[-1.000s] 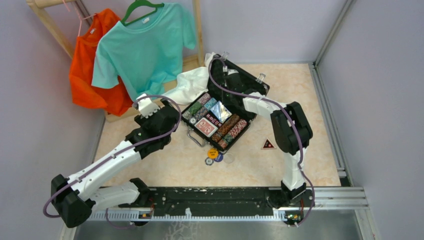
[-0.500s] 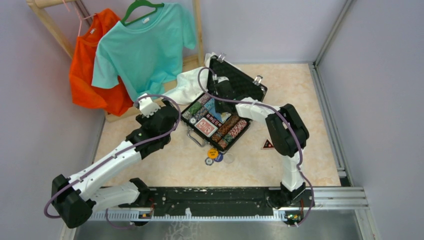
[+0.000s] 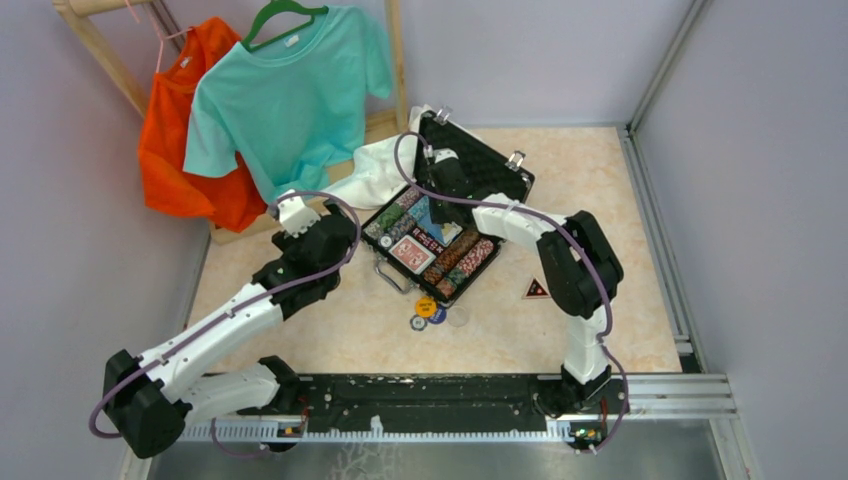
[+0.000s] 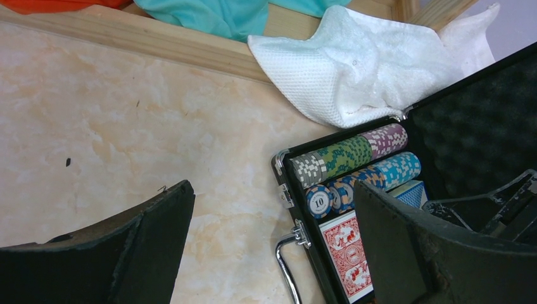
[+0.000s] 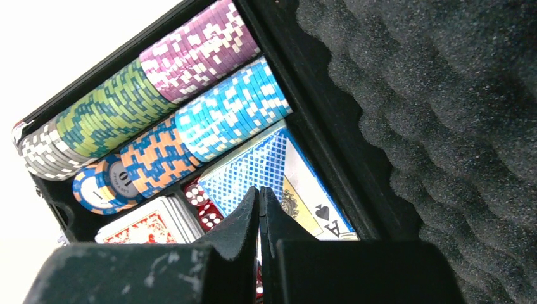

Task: Pack up texas hold em set

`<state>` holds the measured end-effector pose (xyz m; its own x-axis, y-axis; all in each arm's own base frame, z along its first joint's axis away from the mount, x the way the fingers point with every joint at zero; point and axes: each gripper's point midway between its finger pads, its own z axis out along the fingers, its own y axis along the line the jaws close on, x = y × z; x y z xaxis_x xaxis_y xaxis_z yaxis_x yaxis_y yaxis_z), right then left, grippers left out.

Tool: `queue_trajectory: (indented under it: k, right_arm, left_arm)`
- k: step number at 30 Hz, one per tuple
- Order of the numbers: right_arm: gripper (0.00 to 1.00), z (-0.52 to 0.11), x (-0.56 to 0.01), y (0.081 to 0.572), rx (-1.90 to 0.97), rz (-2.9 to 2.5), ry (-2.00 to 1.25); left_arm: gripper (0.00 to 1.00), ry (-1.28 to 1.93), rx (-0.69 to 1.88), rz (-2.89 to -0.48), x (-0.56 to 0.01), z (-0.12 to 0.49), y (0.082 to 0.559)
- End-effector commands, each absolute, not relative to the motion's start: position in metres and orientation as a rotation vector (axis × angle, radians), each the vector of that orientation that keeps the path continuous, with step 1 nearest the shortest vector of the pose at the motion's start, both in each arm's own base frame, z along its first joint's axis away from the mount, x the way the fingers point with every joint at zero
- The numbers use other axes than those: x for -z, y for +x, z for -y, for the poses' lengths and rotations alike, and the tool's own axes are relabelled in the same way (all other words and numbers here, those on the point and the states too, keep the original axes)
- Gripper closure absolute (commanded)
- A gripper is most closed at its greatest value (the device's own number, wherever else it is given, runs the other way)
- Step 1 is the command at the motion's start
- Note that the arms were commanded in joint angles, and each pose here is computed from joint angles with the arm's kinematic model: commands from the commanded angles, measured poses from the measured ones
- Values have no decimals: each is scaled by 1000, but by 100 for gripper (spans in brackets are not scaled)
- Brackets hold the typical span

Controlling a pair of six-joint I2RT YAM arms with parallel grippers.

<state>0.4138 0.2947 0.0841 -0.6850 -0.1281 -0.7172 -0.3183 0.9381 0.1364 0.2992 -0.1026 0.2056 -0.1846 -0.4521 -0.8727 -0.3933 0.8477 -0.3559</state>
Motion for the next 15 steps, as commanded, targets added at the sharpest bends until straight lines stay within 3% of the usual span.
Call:
queue_trajectory:
  k: [1, 9, 15]
  right_arm:
    - [100, -311, -135, 422, -388, -2208, -314]
    - [100, -302, -74, 405, -367, -2321, -288]
    - [100, -298, -67, 397, -362, -2352, -285]
  left_arm:
    - [0, -646, 81, -1791, -208, 101, 301]
    - [0, -640, 86, -1802, -206, 98, 305]
    - [0, -623, 115, -1836, -198, 102, 312]
